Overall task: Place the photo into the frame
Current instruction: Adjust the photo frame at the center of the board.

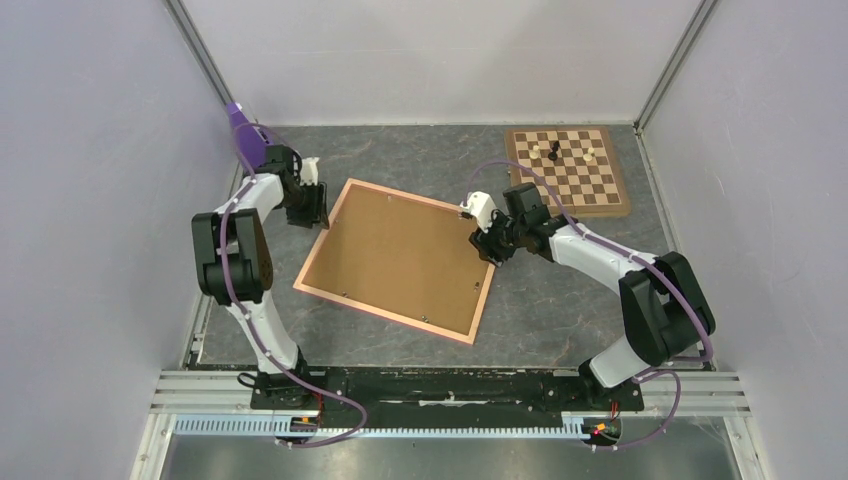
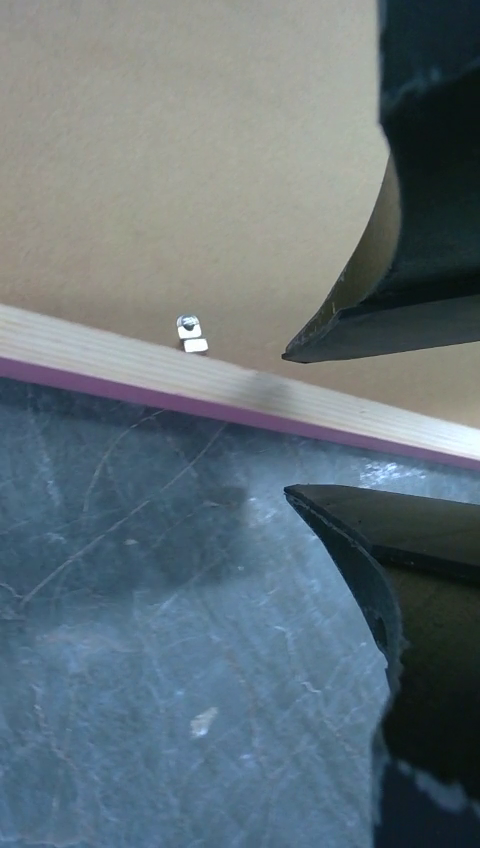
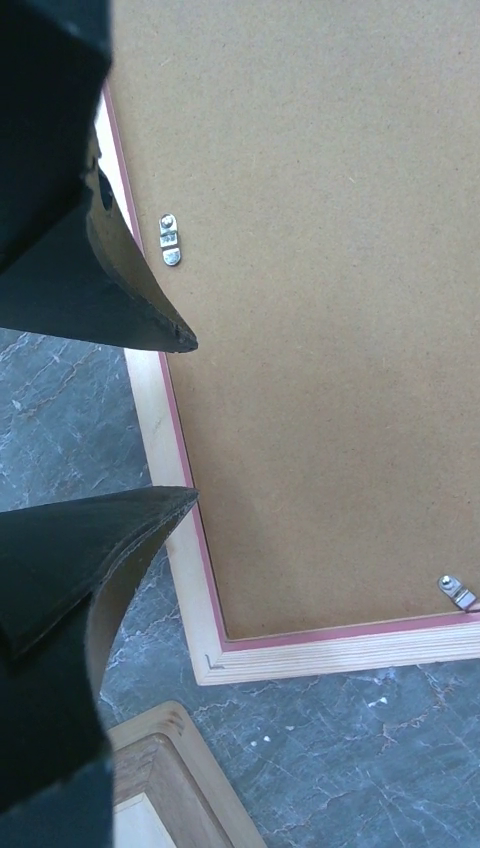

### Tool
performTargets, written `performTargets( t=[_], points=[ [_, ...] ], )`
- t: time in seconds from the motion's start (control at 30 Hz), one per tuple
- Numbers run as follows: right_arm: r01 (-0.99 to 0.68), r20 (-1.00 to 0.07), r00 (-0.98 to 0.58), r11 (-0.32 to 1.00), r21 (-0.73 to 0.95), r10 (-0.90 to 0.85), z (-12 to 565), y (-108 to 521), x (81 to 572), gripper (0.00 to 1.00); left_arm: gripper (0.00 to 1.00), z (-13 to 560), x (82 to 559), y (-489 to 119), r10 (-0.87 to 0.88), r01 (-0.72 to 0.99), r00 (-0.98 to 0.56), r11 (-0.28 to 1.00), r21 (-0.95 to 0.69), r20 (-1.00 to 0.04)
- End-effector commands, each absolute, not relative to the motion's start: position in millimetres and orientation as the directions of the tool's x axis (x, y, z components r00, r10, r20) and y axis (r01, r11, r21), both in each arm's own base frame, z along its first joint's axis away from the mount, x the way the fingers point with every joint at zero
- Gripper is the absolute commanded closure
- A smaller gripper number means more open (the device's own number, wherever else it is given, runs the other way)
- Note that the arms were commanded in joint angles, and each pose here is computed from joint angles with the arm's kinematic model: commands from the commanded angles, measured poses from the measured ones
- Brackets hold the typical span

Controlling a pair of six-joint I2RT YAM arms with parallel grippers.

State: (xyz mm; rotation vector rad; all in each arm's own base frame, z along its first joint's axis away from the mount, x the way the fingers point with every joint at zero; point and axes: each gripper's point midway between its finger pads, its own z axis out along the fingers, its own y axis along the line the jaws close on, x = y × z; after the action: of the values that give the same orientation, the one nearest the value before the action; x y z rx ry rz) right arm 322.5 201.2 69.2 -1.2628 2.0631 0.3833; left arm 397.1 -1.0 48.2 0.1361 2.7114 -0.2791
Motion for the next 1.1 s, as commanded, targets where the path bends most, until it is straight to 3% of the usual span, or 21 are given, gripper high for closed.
performTargets(
  t=[0.0,0.13,0.33,0.6,0.67,1.07],
  points=[
    [-0.865,-0.687,-0.272,0.484,-0.132,-0.674,75.5,198.5,323.5,0.45,0.45,45.1,410.5,-0.1,0.136,0.208,-0.905,0.968,-0.141,-0.403],
    [-0.863,-0.677,-0.273,0.486,-0.142,-0.683,72.1,194.4,321.5,0.46,0.46,36.5,410.6,-3.2,0.147,0.216,-0.911,0.966,-0.142,-0.385],
    [-0.860,-0.677,-0.269,0.487,-0.151,-0.685,73.3,192.2,320.2,0.46,0.58,26.0,402.3,-6.7,0.148,0.217,-0.922,0.963,-0.160,-0.359],
    [-0.854,-0.682,-0.251,0.489,-0.178,-0.687,74.5,188.7,319.5,0.47,0.93,12.1,383.4,-15.3,0.091,0.168,-0.939,0.963,-0.212,-0.331],
    [-0.852,-0.683,-0.256,0.493,-0.176,-0.685,74.2,187.8,318.6,0.47,0.98,10.9,377.9,-16.9,0.070,0.149,-0.941,0.964,-0.219,-0.332],
    [-0.823,-0.661,-0.288,0.532,-0.200,-0.693,70.2,168.6,314.5,0.47,0.98,13.8,327.6,-28.4,0.005,0.087,-0.957,0.958,-0.272,-0.289]
  ],
)
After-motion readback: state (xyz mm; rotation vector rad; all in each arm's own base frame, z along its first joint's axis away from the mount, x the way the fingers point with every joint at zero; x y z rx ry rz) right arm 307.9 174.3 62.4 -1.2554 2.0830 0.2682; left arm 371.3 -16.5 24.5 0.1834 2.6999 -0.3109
